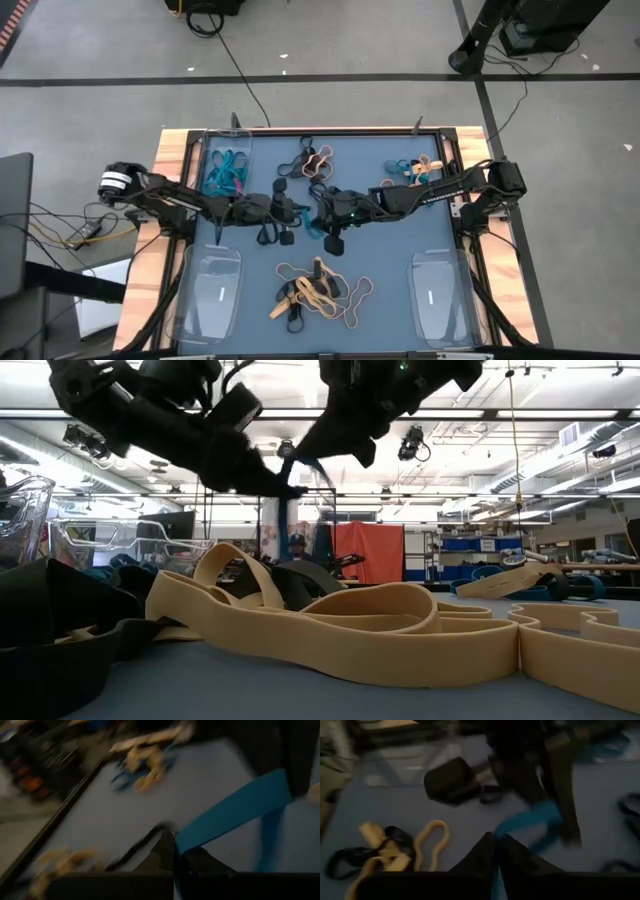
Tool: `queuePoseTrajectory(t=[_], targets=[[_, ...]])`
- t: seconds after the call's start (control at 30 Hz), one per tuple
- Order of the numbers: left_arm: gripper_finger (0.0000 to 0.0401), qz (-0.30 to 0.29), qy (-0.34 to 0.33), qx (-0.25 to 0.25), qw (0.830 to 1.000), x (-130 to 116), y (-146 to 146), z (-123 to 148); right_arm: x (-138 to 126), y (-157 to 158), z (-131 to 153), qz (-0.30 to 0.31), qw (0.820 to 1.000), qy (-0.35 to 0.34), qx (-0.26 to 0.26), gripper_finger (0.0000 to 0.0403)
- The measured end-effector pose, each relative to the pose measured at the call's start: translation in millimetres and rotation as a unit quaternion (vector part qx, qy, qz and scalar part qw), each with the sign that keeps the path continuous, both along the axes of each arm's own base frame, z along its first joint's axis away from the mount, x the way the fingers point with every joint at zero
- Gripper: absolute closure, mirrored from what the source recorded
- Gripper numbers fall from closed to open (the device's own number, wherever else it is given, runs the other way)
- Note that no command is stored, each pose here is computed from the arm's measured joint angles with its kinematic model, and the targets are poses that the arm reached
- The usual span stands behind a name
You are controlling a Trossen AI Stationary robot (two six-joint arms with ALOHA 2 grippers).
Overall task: Sort rubber bands into baskets
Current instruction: Put the blue rubber band into the top transparent bin
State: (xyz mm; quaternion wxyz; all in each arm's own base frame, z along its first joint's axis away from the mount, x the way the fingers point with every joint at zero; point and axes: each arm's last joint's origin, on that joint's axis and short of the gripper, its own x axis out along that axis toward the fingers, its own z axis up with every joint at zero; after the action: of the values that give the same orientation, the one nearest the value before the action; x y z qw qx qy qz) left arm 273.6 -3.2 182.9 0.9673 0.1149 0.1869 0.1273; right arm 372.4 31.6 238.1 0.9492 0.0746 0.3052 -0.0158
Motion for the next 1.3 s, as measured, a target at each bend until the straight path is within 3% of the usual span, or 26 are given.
queuePoseTrajectory(t=[0.3,0.57,1.1,1.3], targets=[[0.0394,0.197,-0.022,0.02,0.98,-43,17,42,-4,-3,-5,-0.063,0.997,0.03,-0.013,0.0292],[0.0393,0.37,-0.03,0.05,0.927,-84,49,64,-5,3,-5,-0.062,0.997,0.028,-0.019,0.0284],[0.039,0.544,0.057,-0.026,0.837,-132,87,39,-8,12,-8,-0.049,0.997,0.047,-0.026,0.0301],[0.0357,0.566,0.065,-0.041,0.821,-138,95,37,-12,-4,-13,-0.089,0.992,0.084,-0.025,0.0305]])
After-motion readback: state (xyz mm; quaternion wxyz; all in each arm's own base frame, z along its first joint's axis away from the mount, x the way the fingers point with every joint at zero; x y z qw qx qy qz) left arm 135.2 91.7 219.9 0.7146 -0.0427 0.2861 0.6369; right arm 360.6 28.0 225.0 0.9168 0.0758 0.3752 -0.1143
